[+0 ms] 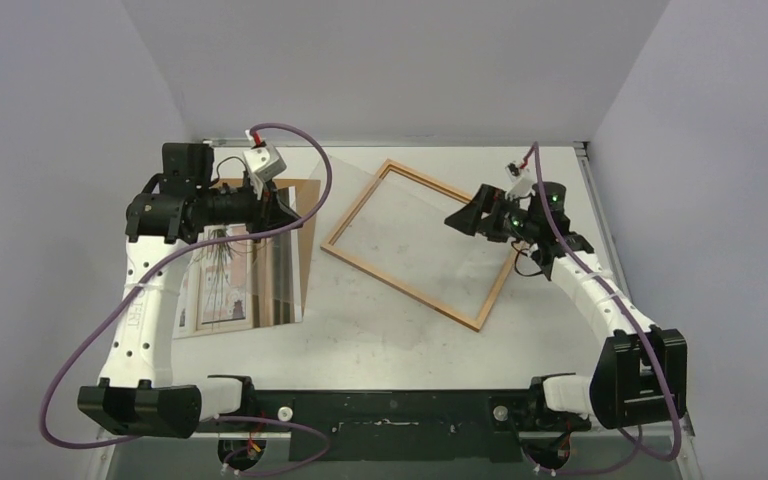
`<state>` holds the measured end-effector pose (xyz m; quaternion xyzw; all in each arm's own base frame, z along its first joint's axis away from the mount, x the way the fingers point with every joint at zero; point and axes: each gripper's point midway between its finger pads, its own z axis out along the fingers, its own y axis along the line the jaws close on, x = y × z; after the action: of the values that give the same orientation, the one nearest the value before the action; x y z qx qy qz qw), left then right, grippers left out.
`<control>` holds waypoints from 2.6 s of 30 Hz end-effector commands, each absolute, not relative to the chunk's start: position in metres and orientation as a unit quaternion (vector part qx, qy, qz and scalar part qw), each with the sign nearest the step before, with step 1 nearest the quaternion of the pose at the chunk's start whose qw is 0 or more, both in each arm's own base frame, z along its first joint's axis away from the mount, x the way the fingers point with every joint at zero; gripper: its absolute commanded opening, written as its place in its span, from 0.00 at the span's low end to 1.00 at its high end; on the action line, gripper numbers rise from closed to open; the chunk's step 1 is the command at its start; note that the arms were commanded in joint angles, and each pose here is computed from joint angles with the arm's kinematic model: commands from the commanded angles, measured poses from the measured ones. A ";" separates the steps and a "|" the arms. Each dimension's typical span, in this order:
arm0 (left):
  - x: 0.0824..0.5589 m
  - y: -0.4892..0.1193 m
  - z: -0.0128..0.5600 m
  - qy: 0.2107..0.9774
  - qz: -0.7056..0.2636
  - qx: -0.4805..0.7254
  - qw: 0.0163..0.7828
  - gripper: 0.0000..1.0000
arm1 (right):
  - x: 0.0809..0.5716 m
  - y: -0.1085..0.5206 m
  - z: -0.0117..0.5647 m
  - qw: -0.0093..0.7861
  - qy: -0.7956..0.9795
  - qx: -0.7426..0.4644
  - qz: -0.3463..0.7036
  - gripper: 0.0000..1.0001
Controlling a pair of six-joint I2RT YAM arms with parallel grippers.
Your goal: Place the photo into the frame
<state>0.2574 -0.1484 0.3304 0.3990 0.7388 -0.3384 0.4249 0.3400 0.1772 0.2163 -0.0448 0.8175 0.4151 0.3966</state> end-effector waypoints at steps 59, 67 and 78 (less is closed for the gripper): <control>0.322 -0.111 0.294 0.799 -0.214 0.299 0.475 0.00 | 0.269 0.239 0.188 0.371 0.649 0.018 0.664 0.47; 0.342 -0.108 0.267 0.820 -0.201 0.263 0.467 0.00 | 0.286 0.232 0.185 0.390 0.724 0.015 0.568 0.11; 0.362 -0.120 0.262 0.822 -0.231 0.252 0.456 0.00 | 0.292 0.221 0.169 0.395 0.761 0.035 0.514 0.12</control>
<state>0.3520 -0.1089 0.2414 0.2429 0.8425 -0.2152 0.4299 0.2884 0.2196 0.1663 0.0425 0.7672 0.5141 0.3812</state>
